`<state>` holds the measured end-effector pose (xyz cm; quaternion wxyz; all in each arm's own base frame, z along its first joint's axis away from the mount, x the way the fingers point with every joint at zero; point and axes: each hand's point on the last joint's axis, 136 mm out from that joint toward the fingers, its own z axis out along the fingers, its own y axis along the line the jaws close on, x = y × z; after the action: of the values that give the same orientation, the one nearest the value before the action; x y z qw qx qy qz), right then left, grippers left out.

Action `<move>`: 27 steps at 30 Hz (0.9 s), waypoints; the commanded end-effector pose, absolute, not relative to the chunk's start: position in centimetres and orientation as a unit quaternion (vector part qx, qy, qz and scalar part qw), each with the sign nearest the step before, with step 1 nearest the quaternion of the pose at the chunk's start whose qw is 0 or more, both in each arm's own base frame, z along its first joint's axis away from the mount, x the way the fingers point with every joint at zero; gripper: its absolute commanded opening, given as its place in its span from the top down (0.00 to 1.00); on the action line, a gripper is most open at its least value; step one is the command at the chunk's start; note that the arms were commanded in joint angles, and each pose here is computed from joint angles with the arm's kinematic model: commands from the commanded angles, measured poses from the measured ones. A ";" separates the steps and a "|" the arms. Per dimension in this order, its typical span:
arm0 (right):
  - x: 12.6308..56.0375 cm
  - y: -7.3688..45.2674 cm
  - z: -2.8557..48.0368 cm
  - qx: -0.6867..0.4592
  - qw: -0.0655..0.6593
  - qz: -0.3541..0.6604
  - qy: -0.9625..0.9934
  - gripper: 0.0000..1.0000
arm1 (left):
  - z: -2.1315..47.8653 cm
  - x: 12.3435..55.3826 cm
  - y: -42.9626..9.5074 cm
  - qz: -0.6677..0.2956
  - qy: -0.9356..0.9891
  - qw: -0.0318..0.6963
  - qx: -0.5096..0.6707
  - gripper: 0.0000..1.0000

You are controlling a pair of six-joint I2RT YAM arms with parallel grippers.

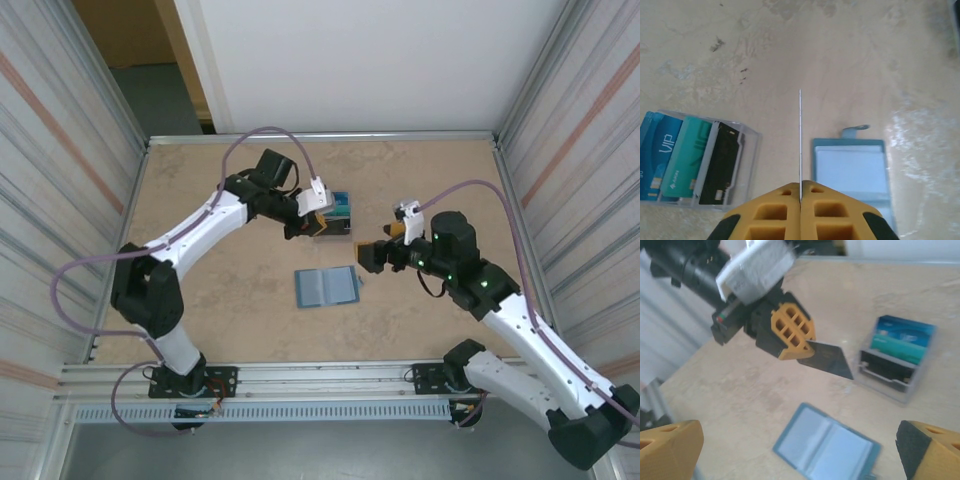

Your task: Take the credit cards out of the card holder

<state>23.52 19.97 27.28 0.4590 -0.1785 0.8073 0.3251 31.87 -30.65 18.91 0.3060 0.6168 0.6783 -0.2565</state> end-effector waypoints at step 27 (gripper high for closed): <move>25.0 11.6 26.4 0.033 0.493 0.201 0.846 0.01 | 9.6 41.1 -32.8 -0.184 0.648 0.283 0.683 1.00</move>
<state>24.98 12.28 25.86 0.4858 0.0140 0.8502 0.2023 40.44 -33.47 10.28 0.2930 0.6831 0.6405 -0.1931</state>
